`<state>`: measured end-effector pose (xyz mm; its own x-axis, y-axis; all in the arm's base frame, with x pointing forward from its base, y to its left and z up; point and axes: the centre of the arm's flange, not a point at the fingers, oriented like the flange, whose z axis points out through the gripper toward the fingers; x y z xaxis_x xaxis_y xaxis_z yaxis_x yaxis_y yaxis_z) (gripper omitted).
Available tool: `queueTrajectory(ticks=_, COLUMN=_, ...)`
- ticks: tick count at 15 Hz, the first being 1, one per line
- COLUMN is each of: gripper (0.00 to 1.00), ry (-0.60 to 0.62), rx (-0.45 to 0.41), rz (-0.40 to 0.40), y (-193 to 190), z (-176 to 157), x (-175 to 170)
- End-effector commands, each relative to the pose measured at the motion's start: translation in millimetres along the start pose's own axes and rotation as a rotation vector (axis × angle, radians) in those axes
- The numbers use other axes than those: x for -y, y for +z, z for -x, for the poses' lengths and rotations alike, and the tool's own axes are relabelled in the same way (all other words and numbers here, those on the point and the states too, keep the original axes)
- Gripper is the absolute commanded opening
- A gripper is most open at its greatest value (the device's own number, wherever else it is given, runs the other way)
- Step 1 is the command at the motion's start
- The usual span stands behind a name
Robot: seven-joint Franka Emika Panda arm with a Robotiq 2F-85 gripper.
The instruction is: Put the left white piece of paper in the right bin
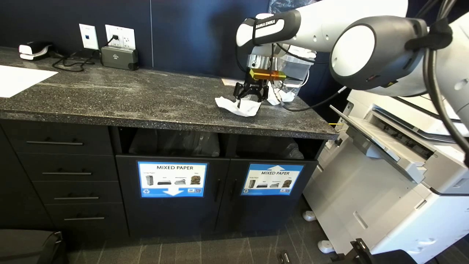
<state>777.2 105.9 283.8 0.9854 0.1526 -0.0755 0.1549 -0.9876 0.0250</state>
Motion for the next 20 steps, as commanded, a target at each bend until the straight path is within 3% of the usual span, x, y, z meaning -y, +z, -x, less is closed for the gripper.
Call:
queueTrajectory(ticks=1, gripper=1.0, ry=0.025, rx=-0.005, rz=-0.001, y=-8, z=-26, x=-1)
queueTrajectory(ticks=2, gripper=1.0, ry=0.027, rx=-0.005, rz=0.0, y=-9, z=-26, x=-2)
queueTrajectory(ticks=3, gripper=0.75, ry=0.028, rx=-0.009, rz=0.001, y=-8, z=-26, x=-2)
queueTrajectory(ticks=5, gripper=0.68, ry=0.031, rx=-0.013, rz=0.001, y=-8, z=-27, x=-4)
queueTrajectory(ticks=13, gripper=0.05, ry=0.041, rx=-0.022, rz=0.0, y=-12, z=-28, x=-8)
queueTrajectory(ticks=16, gripper=0.0, ry=0.032, rx=-0.004, rz=-0.004, y=-13, z=-26, x=-10)
queueTrajectory(ticks=20, gripper=0.01, ry=0.024, rx=0.054, rz=-0.017, y=-12, z=-11, x=-16)
